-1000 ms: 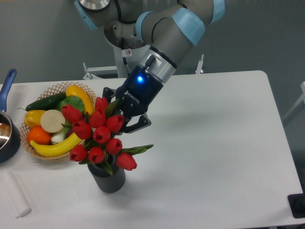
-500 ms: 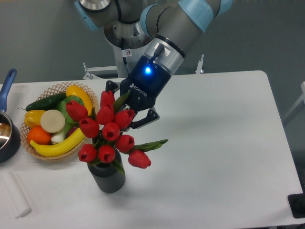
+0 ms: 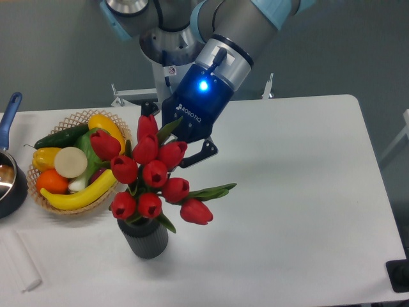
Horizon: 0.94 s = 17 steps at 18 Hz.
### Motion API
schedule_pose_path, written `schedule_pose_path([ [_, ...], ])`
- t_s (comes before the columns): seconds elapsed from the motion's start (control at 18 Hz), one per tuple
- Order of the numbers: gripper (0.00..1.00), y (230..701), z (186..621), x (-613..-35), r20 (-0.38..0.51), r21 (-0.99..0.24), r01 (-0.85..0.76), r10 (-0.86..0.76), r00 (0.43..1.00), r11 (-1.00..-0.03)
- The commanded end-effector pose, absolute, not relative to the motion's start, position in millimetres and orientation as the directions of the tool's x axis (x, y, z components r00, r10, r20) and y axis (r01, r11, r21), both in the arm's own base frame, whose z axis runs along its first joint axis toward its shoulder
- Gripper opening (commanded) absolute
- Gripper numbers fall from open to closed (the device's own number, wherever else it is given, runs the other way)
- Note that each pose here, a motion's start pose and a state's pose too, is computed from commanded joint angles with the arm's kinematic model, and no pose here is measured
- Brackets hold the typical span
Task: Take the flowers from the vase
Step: 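Lift the gripped tulips up out of the grey vase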
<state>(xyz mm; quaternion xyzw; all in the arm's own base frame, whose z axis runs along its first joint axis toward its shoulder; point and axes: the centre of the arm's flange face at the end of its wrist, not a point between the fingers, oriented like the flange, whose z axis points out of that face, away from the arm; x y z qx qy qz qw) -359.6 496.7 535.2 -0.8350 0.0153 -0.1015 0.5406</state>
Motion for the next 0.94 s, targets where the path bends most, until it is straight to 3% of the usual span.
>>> schedule_pose_path([
  [0.94,0.30,474,532,-387,0.134,-0.913,0.083,-0.102,0.986,-0.401],
])
